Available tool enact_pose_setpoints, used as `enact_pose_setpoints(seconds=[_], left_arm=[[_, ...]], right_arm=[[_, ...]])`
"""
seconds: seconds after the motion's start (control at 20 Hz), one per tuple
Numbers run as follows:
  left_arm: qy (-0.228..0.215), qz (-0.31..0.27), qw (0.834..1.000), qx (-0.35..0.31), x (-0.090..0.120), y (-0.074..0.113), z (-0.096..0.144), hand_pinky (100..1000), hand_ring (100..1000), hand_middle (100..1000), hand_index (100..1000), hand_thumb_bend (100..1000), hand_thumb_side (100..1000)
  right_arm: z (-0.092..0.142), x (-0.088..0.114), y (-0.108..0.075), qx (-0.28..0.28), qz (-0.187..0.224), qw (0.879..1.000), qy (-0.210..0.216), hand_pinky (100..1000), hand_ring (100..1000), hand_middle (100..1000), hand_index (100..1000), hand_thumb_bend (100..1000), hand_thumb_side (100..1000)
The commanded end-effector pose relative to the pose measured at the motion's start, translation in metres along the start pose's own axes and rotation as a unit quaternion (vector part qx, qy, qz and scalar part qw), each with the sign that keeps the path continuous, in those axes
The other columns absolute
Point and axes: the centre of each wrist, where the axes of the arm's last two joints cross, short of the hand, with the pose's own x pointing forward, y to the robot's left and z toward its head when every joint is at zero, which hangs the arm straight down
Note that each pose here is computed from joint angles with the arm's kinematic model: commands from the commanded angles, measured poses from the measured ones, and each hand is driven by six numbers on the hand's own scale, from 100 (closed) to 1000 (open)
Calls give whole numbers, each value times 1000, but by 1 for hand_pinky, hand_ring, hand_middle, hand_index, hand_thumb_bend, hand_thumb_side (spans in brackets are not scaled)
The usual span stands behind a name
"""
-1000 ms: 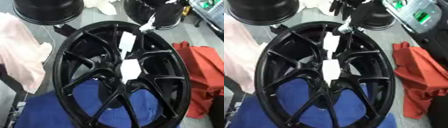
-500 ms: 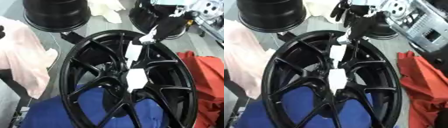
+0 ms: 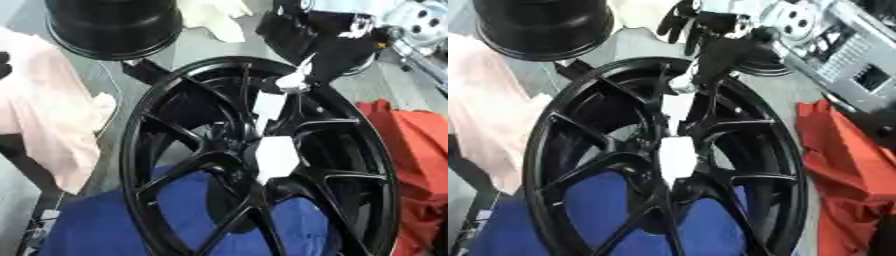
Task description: Pull the pin out of the wheel hub.
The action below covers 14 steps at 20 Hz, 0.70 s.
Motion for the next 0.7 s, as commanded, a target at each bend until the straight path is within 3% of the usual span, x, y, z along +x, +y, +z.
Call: enact_pose_setpoints(seconds=[0.05,0.7], left_arm=[[-10,-3,1000,-5,5,-1,-2,836,742,660,762,159,767],[-10,-4,1000,-7,6,-1,-2,836,741,659,762,158,769]], right_arm=[[9,1,-8,-8,4,1000,4,706,716,769,851,491,279],[12,-5,0,36,-29,998,31,706,723,771,858,509,294]])
